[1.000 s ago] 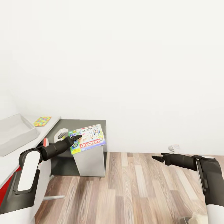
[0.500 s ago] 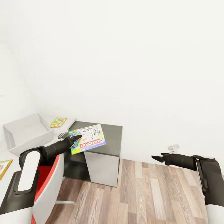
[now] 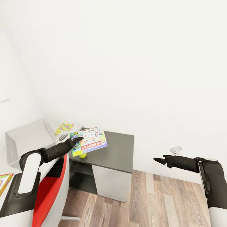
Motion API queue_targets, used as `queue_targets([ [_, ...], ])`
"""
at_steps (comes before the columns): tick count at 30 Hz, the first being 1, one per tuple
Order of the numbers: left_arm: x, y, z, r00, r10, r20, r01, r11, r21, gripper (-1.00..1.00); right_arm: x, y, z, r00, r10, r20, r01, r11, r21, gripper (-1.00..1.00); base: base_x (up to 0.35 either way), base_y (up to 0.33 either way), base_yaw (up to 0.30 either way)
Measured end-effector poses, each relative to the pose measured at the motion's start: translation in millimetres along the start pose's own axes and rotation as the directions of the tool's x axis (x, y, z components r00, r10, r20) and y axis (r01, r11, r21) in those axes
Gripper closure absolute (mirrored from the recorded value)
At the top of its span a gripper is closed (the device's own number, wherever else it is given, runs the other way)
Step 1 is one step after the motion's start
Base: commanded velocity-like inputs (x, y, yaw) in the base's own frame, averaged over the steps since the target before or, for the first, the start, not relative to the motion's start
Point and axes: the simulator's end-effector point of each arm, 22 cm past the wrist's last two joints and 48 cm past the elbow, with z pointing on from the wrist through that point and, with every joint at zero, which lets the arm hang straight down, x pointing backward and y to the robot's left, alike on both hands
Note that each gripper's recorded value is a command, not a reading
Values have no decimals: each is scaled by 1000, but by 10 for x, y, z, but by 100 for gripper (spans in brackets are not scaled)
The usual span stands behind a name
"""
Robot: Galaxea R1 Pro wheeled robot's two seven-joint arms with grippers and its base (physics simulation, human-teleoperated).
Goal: Put all the toys in the child's room - the three board games (two on the bed and one on the table), the two jigsaw puzzles on the table, and the tennis ball on the table - inside the toy box on the table in the child's room.
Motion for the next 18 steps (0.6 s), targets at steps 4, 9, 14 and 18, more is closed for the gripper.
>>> queue_targets([
  [4, 1, -3, 1, 1000, 0, 0, 0, 1000, 1, 100, 0, 2, 0, 1000, -1, 0, 1, 1000, 0, -100, 346, 148, 6],
  [9, 8, -12, 5, 1000, 1, -2, 0, 1000, 3, 100, 0, 2, 0, 1000, -1, 0, 1, 1000, -1, -100, 346, 150, 2],
  [14, 11, -13, 7, 1000, 2, -3, -2, 1000, 3, 100, 0, 1, 0, 1000, -1, 0, 1, 1000, 0, -100, 346, 149, 1],
  [18, 12, -9, 6, 1000, 1, -3, -1, 1000, 2, 100, -1, 0, 0, 1000, -1, 1, 1, 1000, 0, -100, 340, 133, 0],
])
